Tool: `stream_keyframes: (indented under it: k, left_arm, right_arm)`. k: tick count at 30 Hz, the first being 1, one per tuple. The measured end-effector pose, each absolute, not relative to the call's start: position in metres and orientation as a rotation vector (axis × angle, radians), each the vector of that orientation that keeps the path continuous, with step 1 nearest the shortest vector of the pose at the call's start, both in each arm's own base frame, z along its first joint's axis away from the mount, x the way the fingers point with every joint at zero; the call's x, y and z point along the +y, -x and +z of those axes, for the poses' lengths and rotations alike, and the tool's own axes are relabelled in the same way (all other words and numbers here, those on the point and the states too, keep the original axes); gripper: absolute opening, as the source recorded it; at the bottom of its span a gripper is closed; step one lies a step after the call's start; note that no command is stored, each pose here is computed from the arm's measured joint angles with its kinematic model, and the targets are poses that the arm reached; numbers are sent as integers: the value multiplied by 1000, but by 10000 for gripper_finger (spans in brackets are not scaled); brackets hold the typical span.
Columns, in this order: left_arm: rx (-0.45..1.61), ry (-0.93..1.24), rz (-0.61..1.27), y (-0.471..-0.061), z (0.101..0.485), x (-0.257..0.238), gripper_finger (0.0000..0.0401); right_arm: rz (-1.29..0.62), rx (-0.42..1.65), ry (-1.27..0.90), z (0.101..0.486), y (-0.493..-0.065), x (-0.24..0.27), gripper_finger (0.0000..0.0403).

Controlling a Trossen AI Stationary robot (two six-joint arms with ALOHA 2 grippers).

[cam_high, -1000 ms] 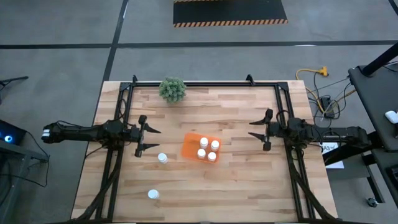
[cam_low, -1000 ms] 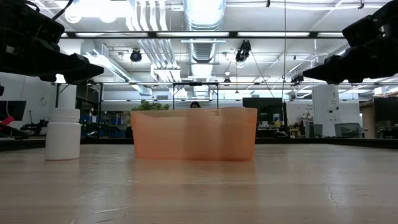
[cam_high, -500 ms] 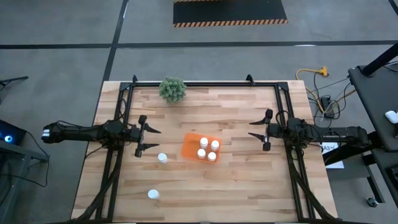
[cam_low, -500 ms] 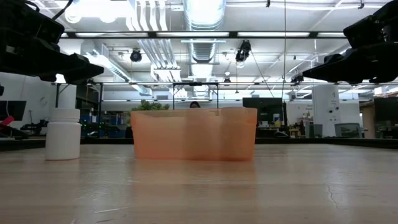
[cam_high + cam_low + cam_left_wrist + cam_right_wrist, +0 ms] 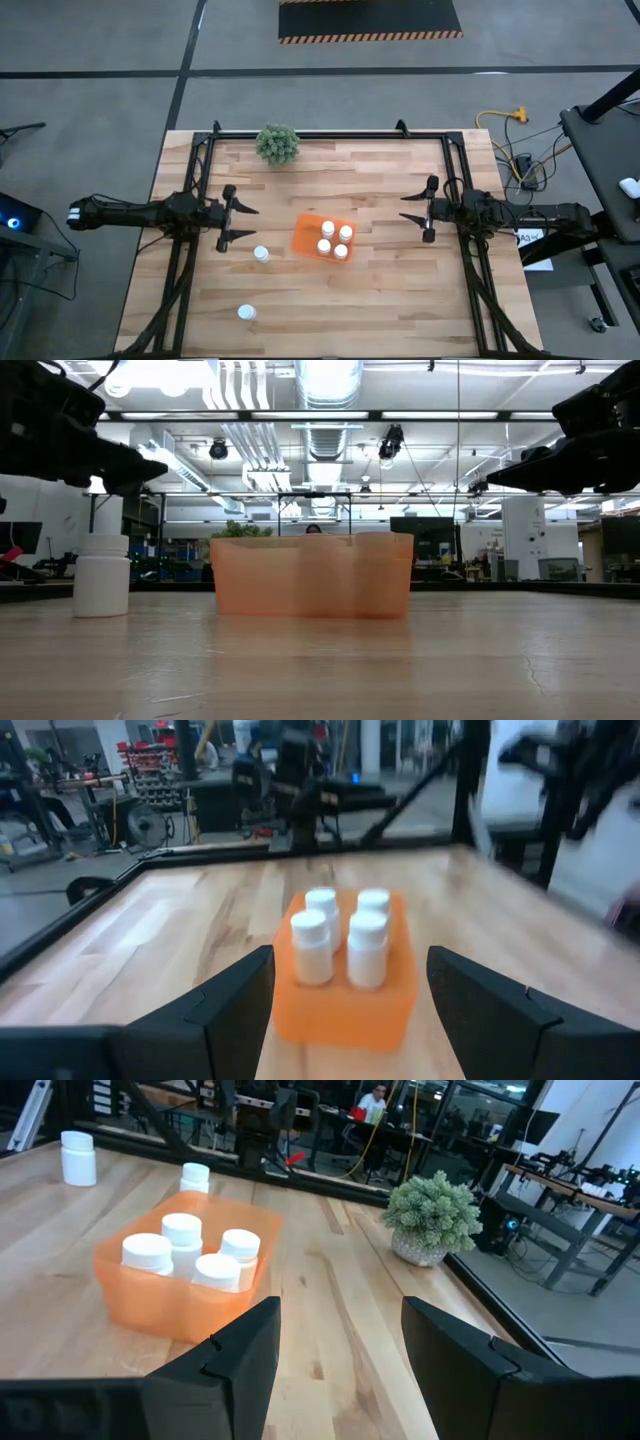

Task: Pick and place pill bottles into a basket
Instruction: Put the bottom pill bottle into the bin

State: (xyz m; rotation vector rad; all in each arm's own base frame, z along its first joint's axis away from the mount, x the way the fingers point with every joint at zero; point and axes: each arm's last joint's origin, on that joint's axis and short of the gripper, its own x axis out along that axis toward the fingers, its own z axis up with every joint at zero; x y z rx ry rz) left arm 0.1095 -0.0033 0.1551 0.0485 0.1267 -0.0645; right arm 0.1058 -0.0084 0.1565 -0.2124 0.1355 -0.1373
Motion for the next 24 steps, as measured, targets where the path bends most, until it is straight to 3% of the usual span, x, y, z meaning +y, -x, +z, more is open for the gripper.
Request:
stream_keyframes:
  k: [24]
  left_arm:
    - [82,25,-68,-110,160,-4,245]
  right_arm:
    - [-138,134,212,157,-106,-8,199]
